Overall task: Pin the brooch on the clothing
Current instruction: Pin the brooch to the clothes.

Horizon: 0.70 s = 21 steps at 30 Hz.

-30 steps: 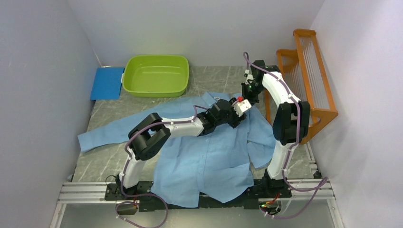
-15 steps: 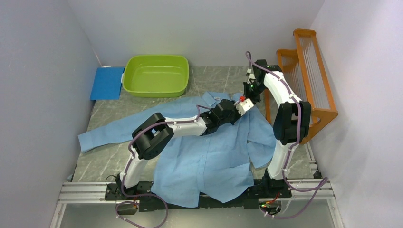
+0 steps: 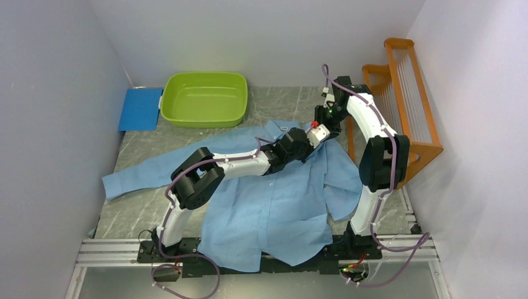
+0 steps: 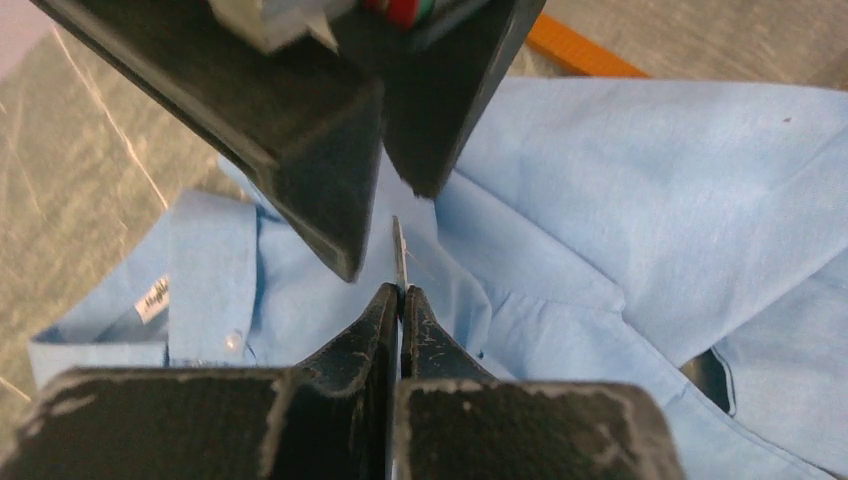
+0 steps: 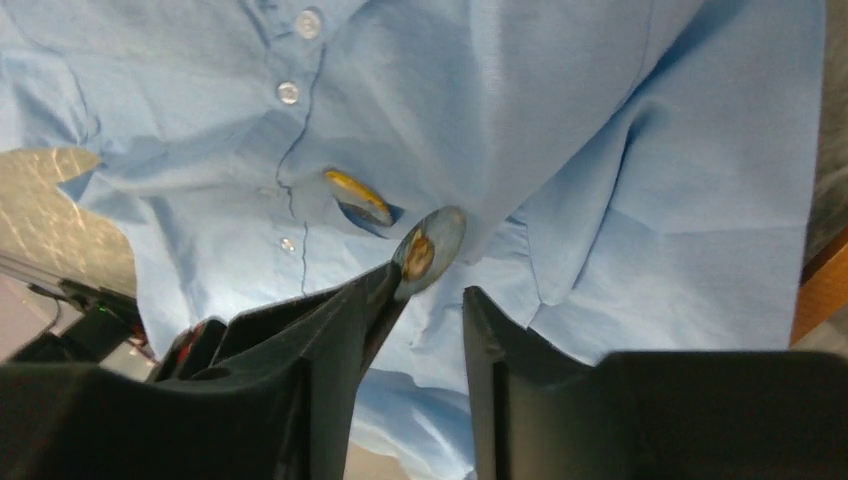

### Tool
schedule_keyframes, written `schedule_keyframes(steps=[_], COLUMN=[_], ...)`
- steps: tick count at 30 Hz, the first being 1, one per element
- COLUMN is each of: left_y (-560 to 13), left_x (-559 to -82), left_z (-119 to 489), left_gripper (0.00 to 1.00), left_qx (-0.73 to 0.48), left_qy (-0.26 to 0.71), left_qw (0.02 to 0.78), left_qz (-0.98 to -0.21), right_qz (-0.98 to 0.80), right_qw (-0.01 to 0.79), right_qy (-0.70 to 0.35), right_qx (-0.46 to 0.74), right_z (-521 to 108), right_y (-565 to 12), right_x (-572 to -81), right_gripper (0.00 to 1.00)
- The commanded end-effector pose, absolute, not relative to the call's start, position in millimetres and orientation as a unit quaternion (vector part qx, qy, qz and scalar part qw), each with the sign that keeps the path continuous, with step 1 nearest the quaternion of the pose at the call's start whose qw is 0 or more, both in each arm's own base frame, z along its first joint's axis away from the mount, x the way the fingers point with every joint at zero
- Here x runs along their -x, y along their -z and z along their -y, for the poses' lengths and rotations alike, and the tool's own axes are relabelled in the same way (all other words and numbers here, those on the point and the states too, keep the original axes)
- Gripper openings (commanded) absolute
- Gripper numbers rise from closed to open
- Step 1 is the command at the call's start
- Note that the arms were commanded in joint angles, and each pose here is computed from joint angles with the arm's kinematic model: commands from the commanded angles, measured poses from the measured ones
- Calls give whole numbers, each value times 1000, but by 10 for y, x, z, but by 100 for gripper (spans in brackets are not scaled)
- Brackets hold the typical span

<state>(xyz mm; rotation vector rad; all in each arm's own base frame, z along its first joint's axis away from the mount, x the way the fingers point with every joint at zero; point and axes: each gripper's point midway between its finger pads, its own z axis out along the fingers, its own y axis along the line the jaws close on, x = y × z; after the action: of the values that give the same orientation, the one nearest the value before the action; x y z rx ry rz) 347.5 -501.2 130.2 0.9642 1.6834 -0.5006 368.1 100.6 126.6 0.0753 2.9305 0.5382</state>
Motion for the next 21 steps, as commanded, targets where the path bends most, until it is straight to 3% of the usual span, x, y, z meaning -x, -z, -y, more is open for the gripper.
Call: schedule_keyframes(steps=[1,6,13,21], left_y=[-1594,-1648,-1665,-1673], left_x=[-3418,-3405,-3460,-3559], left_z=[4918,4813,4665,4533], left_gripper=[3,3,3,3], left_qx=[-378,-338,-276,-207], left_qy=[220,223,209,252], left_qw=[521,505,452,368], left_qz=[-733,-762,-822,-871], right_qz=[-956,-942,-918,-920], right_qw=[196,267,335,317], right_qy=[-217,-203,-199,-213], right_qx=[2,-23,-75,-82], right_z=[-1056,-871,-675,-726], right_y=[-1905,-2128,-2275,-1867], right_x=[-3789,-3872,-3836,-3526], right_gripper=[52,61,63,61])
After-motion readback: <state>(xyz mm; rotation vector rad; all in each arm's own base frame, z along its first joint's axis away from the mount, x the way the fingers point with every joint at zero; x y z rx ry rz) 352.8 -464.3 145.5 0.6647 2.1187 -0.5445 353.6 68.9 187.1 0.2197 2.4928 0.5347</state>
